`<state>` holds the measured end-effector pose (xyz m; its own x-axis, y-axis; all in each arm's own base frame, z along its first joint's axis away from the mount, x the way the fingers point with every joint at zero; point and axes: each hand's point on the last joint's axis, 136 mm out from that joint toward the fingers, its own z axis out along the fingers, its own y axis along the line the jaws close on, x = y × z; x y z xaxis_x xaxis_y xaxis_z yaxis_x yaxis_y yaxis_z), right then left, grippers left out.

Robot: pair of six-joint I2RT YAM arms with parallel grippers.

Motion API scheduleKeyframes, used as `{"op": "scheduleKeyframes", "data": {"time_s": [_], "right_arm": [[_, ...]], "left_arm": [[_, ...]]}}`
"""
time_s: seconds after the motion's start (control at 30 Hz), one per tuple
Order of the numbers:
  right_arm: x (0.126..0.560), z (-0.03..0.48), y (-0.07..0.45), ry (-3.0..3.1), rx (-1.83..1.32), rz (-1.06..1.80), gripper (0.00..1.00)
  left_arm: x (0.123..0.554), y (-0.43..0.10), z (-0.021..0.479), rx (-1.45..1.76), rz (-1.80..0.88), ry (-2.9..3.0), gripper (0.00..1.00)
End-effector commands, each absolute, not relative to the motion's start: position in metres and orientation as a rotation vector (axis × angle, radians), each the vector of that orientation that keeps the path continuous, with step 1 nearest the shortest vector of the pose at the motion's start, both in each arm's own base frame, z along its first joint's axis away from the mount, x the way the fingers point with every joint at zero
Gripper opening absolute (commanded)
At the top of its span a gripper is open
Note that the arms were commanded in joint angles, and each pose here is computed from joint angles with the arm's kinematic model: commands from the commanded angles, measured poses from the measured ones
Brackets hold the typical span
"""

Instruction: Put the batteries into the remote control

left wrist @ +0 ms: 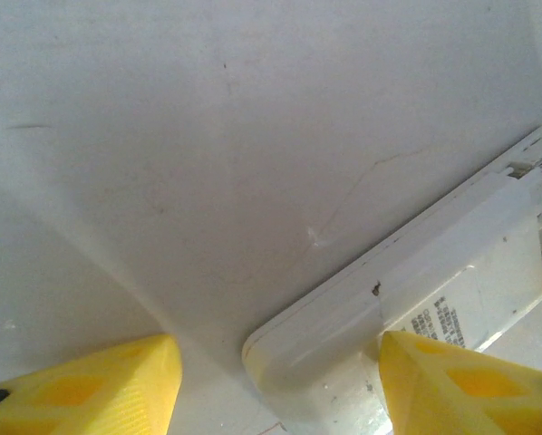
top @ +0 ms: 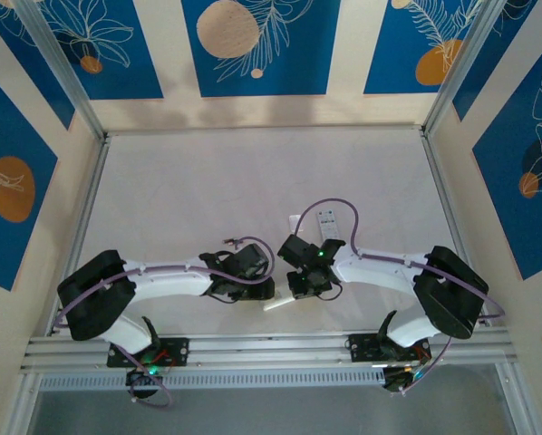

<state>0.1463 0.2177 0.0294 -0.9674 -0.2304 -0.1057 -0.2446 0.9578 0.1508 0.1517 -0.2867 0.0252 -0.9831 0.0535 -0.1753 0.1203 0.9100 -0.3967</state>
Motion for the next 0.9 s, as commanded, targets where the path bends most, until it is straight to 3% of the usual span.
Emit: {"op": "scheduleKeyframes", "data": {"time_s": [0.0,0.87], "right_arm": [[0.148,0.023,0.215,3.029,-0.386,0.216,0.19],[0.175,-0.018,0.223,2.891,-0.481,0.112,0.11]], "left_arm": [[0.147,-0.283,0.015,0.125,-0.572,2.948,0.61],[0.151,-0.270,0.004,0.144,-0.483,2.953,0.60]]}}
